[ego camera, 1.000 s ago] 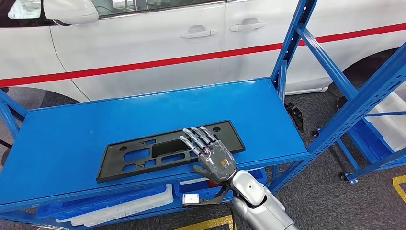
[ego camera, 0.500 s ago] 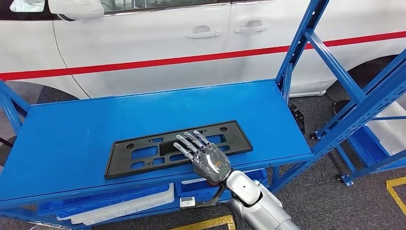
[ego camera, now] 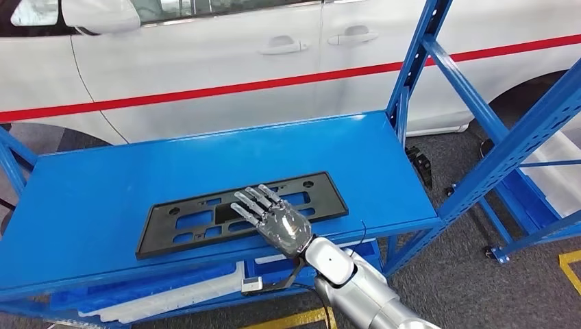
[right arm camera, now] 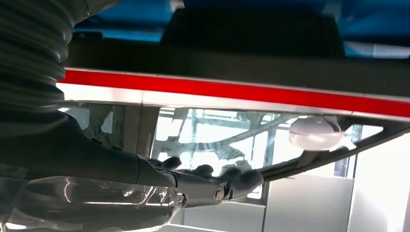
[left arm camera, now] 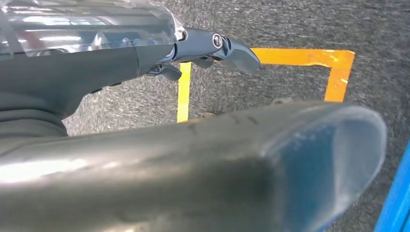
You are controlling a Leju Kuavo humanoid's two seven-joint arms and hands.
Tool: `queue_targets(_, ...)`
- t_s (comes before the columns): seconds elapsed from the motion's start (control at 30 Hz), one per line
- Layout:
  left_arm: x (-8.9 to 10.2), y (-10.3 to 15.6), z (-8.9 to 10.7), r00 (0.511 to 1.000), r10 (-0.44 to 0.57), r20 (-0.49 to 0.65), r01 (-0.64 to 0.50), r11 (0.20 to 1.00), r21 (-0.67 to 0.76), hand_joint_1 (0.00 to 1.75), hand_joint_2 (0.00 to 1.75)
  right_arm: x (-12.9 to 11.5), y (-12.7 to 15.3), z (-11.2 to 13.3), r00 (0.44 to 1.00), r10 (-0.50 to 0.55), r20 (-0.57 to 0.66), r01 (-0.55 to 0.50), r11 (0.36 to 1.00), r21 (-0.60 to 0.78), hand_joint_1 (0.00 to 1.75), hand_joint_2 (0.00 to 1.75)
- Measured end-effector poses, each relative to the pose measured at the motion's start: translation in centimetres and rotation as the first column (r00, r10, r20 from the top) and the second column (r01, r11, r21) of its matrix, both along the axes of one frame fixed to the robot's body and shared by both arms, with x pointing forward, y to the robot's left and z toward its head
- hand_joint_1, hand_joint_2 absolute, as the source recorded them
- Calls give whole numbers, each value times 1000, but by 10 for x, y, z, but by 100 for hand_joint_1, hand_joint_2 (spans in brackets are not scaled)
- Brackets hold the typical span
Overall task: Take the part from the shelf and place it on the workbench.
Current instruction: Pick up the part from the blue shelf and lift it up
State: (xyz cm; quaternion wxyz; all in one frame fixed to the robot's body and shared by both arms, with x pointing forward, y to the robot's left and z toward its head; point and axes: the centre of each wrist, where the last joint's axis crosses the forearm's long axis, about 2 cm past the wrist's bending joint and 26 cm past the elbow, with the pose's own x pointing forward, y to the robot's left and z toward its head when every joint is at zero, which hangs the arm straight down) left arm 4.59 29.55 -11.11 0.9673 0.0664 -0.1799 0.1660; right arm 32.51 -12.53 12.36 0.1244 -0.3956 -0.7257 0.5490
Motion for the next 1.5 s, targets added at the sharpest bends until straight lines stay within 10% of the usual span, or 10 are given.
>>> queue_targets(0.17,-2,1,0,1000,-16,-1,16,1000,-1,0,0,2,18,-4,1000,-4,-24,3,999,-54,0,175)
queue_targets(0.33,1,3,0,1000,-27,7,27,1000,-3,0,0,1,43,1,999,18,-51,-23,995,-99,157,175)
queue_targets(1.03,3,2,0,999,-34,19,34,999,-10,0,0,1,77,18,995,87,-39,-91,987,-133,137,175)
queue_targets(1.5,1,4,0,999,-27,31,27,1000,-1,0,0,4,82,24,995,92,-38,-96,989,-111,167,175)
